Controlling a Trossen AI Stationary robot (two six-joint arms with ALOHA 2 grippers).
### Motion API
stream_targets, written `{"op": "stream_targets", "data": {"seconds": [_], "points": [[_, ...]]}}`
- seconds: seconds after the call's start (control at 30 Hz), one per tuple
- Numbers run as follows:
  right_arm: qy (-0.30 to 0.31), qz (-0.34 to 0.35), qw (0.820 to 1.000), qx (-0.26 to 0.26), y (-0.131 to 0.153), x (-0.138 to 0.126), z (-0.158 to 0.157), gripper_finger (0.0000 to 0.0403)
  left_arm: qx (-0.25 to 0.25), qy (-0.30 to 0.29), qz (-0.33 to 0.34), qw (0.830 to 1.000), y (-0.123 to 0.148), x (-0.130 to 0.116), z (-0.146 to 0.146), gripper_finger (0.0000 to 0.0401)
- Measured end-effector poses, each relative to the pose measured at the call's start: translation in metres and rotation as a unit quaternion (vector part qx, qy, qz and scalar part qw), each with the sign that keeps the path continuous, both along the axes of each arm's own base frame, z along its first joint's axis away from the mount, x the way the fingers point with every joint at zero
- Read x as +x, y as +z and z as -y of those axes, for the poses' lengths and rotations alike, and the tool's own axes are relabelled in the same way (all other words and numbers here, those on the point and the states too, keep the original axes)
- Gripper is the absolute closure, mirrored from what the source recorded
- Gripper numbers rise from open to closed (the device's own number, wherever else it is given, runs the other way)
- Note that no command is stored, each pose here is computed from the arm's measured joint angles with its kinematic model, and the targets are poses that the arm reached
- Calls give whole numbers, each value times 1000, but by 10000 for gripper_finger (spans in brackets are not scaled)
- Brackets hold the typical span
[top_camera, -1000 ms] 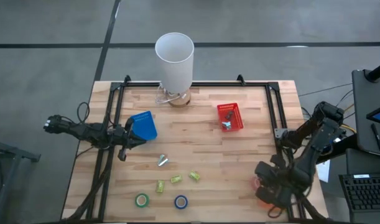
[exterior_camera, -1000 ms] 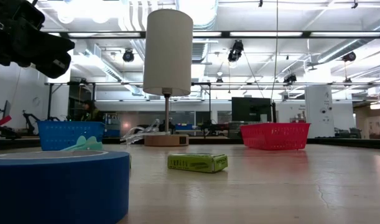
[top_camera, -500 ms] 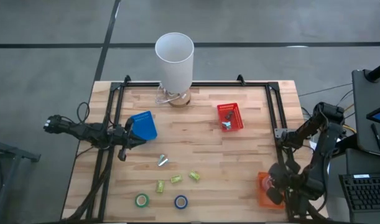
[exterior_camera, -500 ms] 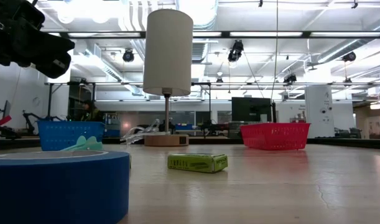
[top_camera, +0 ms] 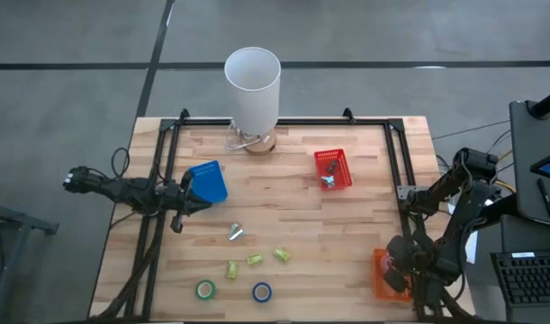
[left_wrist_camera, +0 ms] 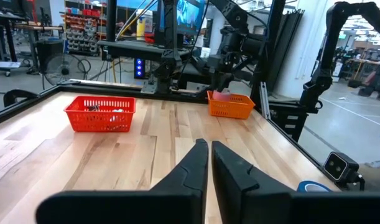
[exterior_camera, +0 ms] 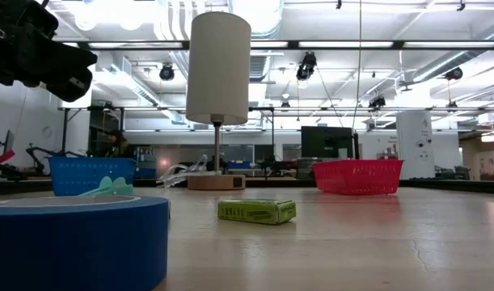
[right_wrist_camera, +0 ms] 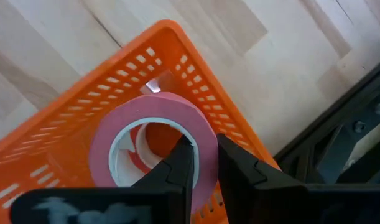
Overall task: Pick and place Stapler, Stapler remover, tape
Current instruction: Put the pink tape into the orange basket
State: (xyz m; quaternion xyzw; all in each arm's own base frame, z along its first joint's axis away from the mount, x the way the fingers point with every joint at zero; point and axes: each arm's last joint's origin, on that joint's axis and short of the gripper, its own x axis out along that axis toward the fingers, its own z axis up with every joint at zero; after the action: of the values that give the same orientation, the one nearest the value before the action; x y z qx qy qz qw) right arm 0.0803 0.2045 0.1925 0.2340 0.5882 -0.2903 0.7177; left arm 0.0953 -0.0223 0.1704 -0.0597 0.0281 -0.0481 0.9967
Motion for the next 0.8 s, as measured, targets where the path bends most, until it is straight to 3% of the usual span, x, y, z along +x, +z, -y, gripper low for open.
{"op": "stream_targets", "data": {"seconds": [0.8], "points": [[-4, -9, 1000, 16, -18, -2, 4, 351, 0, 0, 0, 1000, 0, 0, 0, 378]]}}
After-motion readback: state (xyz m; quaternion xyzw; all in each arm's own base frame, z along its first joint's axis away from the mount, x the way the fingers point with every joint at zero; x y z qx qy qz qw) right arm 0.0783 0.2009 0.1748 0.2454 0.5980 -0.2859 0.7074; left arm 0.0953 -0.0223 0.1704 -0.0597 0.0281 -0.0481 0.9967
